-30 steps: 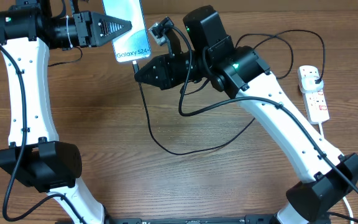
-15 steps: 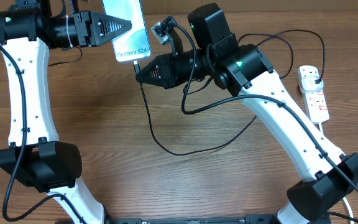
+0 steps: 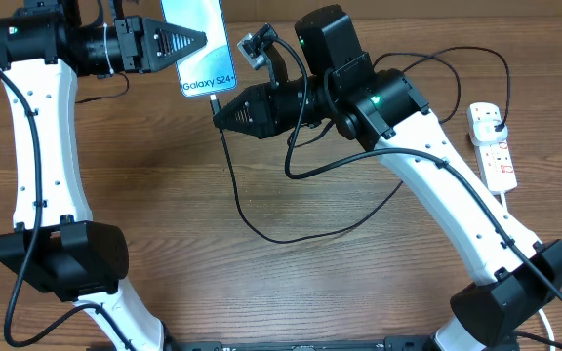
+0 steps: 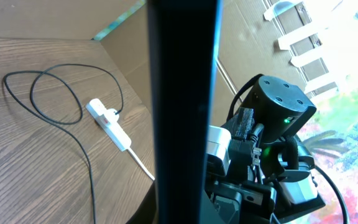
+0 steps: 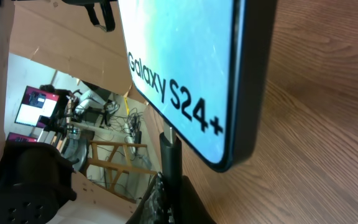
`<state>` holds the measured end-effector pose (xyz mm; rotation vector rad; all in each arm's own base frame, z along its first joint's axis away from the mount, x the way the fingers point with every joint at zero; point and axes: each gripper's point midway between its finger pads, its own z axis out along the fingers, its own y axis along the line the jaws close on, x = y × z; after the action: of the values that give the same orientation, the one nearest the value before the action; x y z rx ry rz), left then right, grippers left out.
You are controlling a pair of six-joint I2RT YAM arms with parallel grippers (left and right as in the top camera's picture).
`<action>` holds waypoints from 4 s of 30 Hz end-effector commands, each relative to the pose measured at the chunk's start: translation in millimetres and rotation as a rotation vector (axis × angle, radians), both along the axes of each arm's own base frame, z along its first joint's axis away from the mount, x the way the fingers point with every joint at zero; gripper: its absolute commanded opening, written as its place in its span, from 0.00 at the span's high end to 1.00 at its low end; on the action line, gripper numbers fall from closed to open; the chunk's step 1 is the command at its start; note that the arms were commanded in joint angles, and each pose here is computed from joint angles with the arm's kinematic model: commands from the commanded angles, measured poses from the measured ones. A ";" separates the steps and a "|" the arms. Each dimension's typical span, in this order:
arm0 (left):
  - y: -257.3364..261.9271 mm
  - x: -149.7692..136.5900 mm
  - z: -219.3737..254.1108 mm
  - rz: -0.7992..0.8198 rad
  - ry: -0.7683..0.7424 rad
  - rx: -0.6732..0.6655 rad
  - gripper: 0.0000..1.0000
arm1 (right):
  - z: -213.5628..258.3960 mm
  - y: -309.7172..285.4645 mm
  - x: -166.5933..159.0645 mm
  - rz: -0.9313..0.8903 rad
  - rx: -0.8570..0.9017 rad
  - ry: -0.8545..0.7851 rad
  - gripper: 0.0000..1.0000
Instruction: Plug charger to phone and switch on socket
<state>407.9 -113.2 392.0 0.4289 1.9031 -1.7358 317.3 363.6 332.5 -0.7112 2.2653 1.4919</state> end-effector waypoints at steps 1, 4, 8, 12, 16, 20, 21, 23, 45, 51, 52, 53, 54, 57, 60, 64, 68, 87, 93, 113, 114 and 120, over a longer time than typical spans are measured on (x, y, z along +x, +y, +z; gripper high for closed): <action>-3.0 -14.6 23.5 -0.027 -0.044 -0.043 0.96 | 11.6 -1.7 0.7 -0.008 0.017 -0.027 0.96; -3.0 -14.7 23.5 -0.027 -0.043 -0.043 0.96 | 12.1 -1.5 1.0 -0.008 0.019 -0.030 0.96; -3.0 -14.7 23.5 -0.027 -0.043 -0.043 0.96 | 12.9 -1.1 1.3 -0.008 0.021 -0.033 0.96; -3.1 -14.7 23.5 -0.027 -0.043 -0.044 0.96 | 14.3 -0.6 2.2 -0.015 0.027 -0.025 0.96; -3.1 -14.7 23.5 -0.027 -0.035 -0.045 0.96 | 13.6 -0.8 1.8 -0.016 0.024 -0.021 0.96; -3.4 -15.0 23.4 -0.027 -0.031 -0.045 0.96 | 13.7 -0.9 2.1 -0.016 0.025 -0.021 0.96; -3.5 -15.1 23.4 -0.028 -0.022 -0.047 0.96 | 13.7 -0.9 2.1 -0.017 0.024 -0.022 0.96; -3.5 -15.1 23.4 -0.028 -0.017 -0.048 0.96 | 13.6 -0.8 2.0 -0.018 0.024 -0.018 0.96; -3.8 -15.2 23.4 -0.028 -0.016 -0.048 0.96 | 20.8 1.8 5.0 -0.030 0.052 -0.011 0.96; -3.9 -15.4 23.3 -0.028 -0.013 -0.048 0.96 | 21.3 1.9 4.7 -0.028 0.054 -0.009 0.96; -3.9 -15.4 23.3 -0.028 -0.013 -0.048 0.96 | 21.3 1.9 4.7 -0.028 0.054 -0.009 0.96; -3.9 -15.4 23.3 -0.028 -0.012 -0.048 0.96 | 21.4 2.0 4.9 -0.029 0.055 -0.010 0.96; -3.9 -15.4 23.3 -0.028 -0.012 -0.048 0.96 | 22.2 2.2 5.3 -0.029 0.058 -0.014 0.96; -3.9 -15.4 23.3 -0.028 -0.013 -0.048 0.96 | 25.2 3.2 7.1 -0.029 0.068 -0.031 0.96; -3.8 -14.9 22.5 -0.026 -0.014 -0.043 0.96 | 23.1 2.1 7.1 -0.034 0.060 -0.022 0.84; 9.7 5.3 -35.0 0.147 0.149 0.257 0.96 | 9.2 -3.3 0.9 -0.033 0.007 0.026 0.16; 18.4 3.1 -71.0 0.212 0.247 0.452 0.96 | -20.7 -19.5 11.6 -0.155 -0.142 0.059 0.00; -45.5 -4.5 -307.6 0.124 0.741 0.717 0.95 | -96.3 -100.7 13.3 -0.434 -0.642 0.133 0.00; -41.8 -3.1 -368.4 0.090 0.801 0.768 0.95 | -97.7 -103.4 12.8 -0.439 -0.657 0.134 0.00; 58.4 -1.5 -388.9 0.369 0.833 1.276 0.00 | -114.5 -225.9 39.1 -0.702 -0.796 0.330 0.00; 60.4 2.0 -380.7 0.391 0.829 1.271 0.00 | -115.1 -235.8 41.4 -0.727 -0.804 0.340 0.00; 71.9 47.5 -195.5 0.740 0.420 1.078 0.00 | -120.2 -412.6 54.7 -1.172 -0.861 0.508 0.00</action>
<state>433.1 -50.5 61.3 -0.3194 3.0720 -0.2688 372.4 20.4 206.8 0.6484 2.8707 0.2275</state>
